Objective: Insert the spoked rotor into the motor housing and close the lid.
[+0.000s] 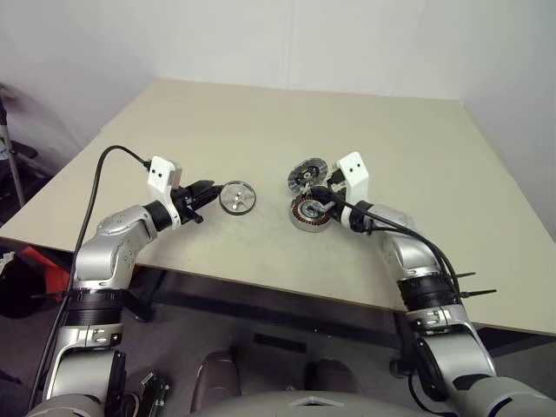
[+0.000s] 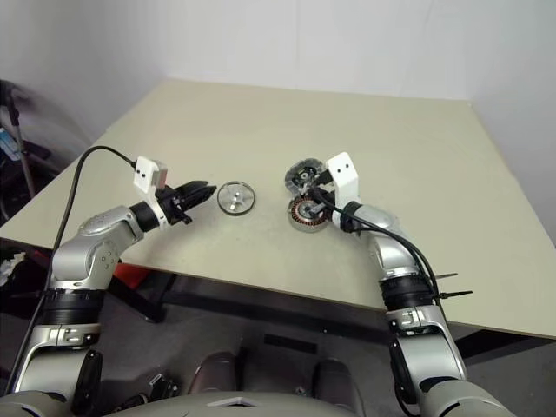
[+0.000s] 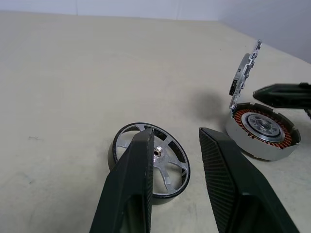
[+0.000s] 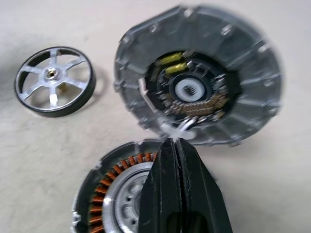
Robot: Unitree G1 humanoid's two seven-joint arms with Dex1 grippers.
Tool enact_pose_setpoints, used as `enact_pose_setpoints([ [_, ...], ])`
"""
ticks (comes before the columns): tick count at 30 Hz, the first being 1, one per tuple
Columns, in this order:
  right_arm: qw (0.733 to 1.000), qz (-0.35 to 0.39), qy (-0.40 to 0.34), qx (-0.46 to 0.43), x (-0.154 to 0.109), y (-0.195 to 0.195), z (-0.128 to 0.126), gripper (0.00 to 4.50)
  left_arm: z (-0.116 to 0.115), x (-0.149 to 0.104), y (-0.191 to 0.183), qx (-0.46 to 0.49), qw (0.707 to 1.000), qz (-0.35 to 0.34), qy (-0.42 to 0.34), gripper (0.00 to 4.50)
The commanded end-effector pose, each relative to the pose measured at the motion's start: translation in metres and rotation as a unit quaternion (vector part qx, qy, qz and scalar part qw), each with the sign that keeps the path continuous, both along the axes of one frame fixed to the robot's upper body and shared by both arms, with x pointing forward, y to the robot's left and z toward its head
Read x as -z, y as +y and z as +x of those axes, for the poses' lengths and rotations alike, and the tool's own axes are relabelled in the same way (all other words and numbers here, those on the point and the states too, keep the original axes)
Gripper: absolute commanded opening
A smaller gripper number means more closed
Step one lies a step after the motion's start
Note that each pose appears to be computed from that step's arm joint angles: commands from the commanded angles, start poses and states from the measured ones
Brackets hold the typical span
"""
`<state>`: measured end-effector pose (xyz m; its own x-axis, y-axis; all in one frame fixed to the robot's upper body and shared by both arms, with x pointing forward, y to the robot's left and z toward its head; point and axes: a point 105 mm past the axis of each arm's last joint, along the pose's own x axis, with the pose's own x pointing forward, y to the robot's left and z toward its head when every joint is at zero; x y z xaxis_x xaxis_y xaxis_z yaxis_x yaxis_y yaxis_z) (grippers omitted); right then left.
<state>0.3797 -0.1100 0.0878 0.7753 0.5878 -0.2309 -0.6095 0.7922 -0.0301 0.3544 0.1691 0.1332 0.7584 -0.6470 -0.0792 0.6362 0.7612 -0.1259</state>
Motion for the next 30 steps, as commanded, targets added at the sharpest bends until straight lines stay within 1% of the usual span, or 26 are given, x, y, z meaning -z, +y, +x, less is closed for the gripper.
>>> enact_pose_setpoints([
  [1, 1.000, -0.006, 0.012, -0.003, 0.012, 0.005, -0.004, 0.02, 0.001, -0.017, 0.002, 0.000, 1.000, 0.002, -0.030, 1.58],
  [4, 1.000, -0.016, 0.024, 0.011, 0.021, 0.001, -0.003, 0.02, 0.001, -0.018, 0.003, -0.002, 1.000, 0.003, -0.031, 1.58],
  [5, 0.999, -0.019, 0.023, 0.017, 0.021, -0.002, -0.001, 0.02, 0.001, -0.018, 0.004, -0.003, 1.000, 0.003, -0.031, 1.58],
  [7, 1.000, -0.019, 0.016, 0.020, 0.015, -0.004, 0.001, 0.02, 0.001, -0.018, 0.005, -0.004, 1.000, 0.003, -0.031, 1.58],
  [13, 0.999, -0.003, -0.030, 0.016, -0.018, -0.006, 0.007, 0.02, 0.001, -0.017, 0.003, -0.001, 1.000, 0.002, -0.030, 1.58],
  [15, 0.999, -0.001, -0.039, 0.012, -0.026, -0.006, 0.008, 0.02, 0.001, -0.016, 0.002, 0.000, 1.000, 0.002, -0.029, 1.58],
  [21, 0.999, 0.000, -0.037, 0.003, -0.025, -0.001, 0.005, 0.02, 0.002, -0.017, 0.001, 0.001, 1.000, 0.001, -0.029, 1.58],
  [28, 0.999, -0.022, 0.043, 0.014, 0.030, 0.001, -0.008, 0.02, 0.001, -0.018, 0.003, -0.003, 1.000, 0.003, -0.031, 1.58],
  [30, 0.998, -0.031, 0.049, 0.027, 0.036, -0.002, -0.007, 0.02, 0.001, -0.018, 0.004, -0.003, 1.000, 0.003, -0.031, 1.58],
])
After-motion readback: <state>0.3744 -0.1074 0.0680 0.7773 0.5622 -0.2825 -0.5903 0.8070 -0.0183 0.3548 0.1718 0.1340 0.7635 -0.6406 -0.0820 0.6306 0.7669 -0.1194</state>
